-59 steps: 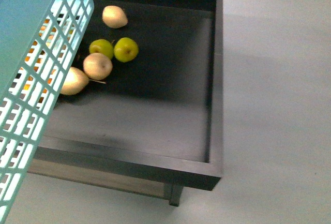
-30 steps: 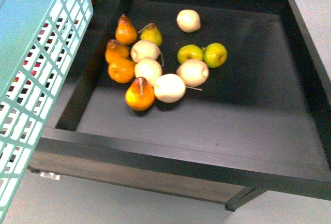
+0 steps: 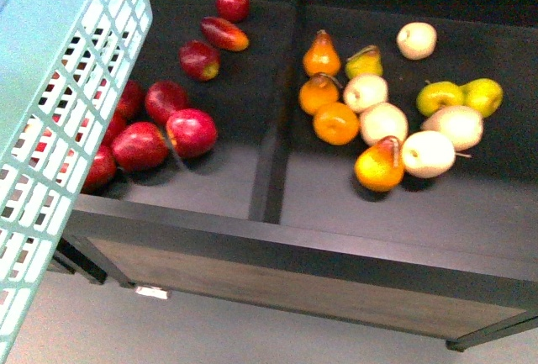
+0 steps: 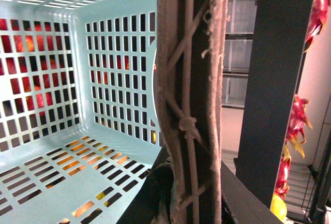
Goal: Pick mango and avocado into basket
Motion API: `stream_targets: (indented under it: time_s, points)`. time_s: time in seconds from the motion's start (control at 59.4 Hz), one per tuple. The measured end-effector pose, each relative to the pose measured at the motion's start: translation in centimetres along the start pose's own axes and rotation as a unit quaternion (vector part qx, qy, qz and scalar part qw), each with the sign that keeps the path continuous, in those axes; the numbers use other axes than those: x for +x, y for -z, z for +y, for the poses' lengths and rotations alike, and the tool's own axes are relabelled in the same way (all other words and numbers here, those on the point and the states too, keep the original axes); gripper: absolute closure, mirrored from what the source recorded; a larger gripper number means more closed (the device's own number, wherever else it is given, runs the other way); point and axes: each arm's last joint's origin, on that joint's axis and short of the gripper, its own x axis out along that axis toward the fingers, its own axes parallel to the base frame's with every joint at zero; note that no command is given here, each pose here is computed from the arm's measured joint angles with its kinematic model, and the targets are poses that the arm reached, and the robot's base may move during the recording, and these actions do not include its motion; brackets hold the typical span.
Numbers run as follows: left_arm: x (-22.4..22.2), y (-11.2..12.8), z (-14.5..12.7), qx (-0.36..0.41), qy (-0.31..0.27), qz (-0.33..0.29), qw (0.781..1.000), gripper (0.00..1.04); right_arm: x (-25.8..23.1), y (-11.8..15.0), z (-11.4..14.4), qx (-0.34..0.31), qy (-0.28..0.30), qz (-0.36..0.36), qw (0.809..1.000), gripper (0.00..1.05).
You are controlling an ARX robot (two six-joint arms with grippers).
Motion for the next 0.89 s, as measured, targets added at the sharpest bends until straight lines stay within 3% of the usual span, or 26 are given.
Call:
stream_targets:
  time_s: [0.892]
  points:
    - [0.02,-0.01,0.00,0.000,0.000,-0.001,1.000,0.97,0.00,0.00,0.00,0.000,-0.001,0.000,1.000,0.09]
